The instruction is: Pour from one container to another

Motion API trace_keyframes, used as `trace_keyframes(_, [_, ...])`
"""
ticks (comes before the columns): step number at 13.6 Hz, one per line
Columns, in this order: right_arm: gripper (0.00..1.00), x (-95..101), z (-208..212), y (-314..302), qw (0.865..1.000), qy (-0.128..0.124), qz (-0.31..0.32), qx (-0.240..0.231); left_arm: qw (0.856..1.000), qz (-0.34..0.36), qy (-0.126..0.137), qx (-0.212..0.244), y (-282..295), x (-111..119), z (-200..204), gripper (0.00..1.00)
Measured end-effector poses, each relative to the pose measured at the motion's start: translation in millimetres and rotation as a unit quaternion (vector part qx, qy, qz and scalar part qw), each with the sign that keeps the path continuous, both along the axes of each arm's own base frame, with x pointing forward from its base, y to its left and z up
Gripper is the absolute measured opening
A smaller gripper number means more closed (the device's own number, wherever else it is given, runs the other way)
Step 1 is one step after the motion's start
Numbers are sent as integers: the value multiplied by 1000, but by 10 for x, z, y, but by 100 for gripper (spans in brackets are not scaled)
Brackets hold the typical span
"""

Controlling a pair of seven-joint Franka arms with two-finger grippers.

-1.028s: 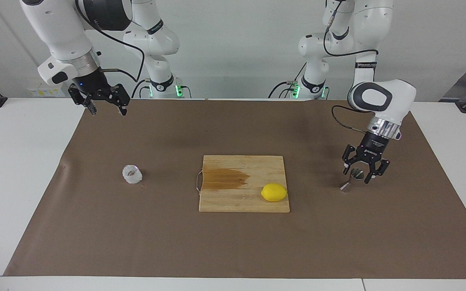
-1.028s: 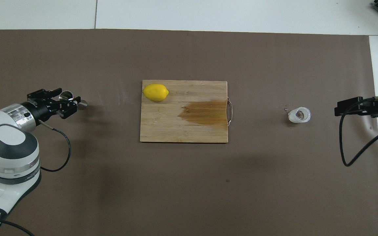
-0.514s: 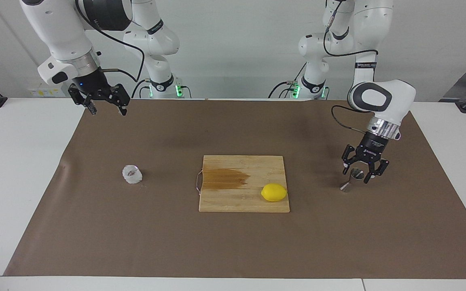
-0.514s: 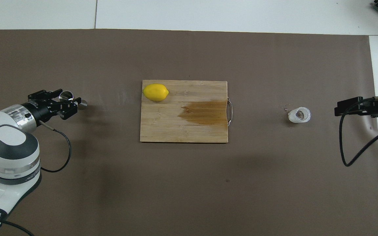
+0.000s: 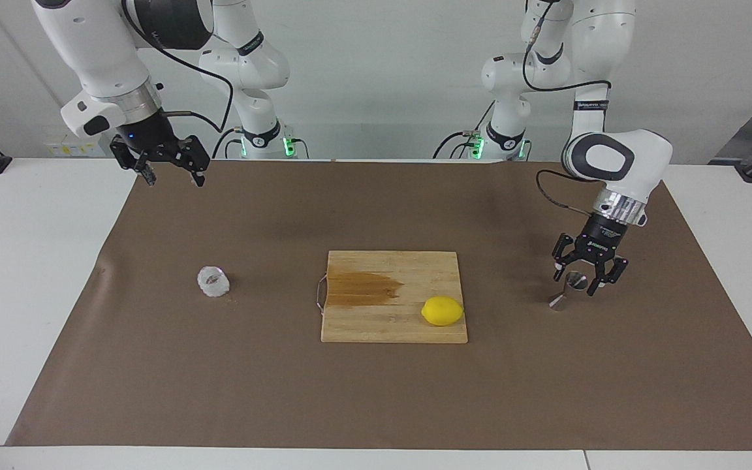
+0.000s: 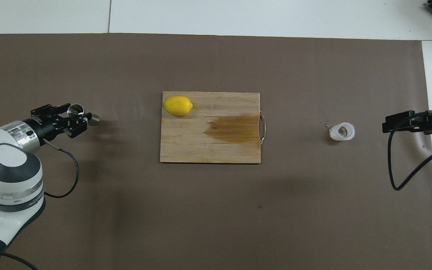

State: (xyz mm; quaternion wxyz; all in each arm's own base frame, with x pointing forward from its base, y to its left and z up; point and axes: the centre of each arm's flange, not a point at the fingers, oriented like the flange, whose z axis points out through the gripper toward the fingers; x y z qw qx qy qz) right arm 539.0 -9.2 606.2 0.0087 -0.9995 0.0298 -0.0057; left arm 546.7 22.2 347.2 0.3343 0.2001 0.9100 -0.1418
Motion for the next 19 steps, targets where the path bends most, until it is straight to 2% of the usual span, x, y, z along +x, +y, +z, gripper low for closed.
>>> trace_keyframes(8, [100,0,0,0,1000,0,0,0,1000,-4,2,-5,10,-2,-9,81])
trace_keyframes(12, [100,0,0,0,1000,0,0,0,1000,-5,2,-5,9,-2,-8,78])
trace_keyframes(13, [100,0,0,0,1000,0,0,0,1000,-5,2,-5,9,-2,-8,74])
trace_keyframes(14, [100,0,0,0,1000,0,0,0,1000,-5,2,-5,8,-2,-8,60])
trace_keyframes(16, [100,0,0,0,1000,0,0,0,1000,-5,2,-5,8,-2,-8,57])
trace_keyframes(17, [100,0,0,0,1000,0,0,0,1000,-5,2,-5,7,-2,-8,52])
trace_keyframes(19, [100,0,0,0,1000,0,0,0,1000,-5,2,-5,7,-2,-8,50])
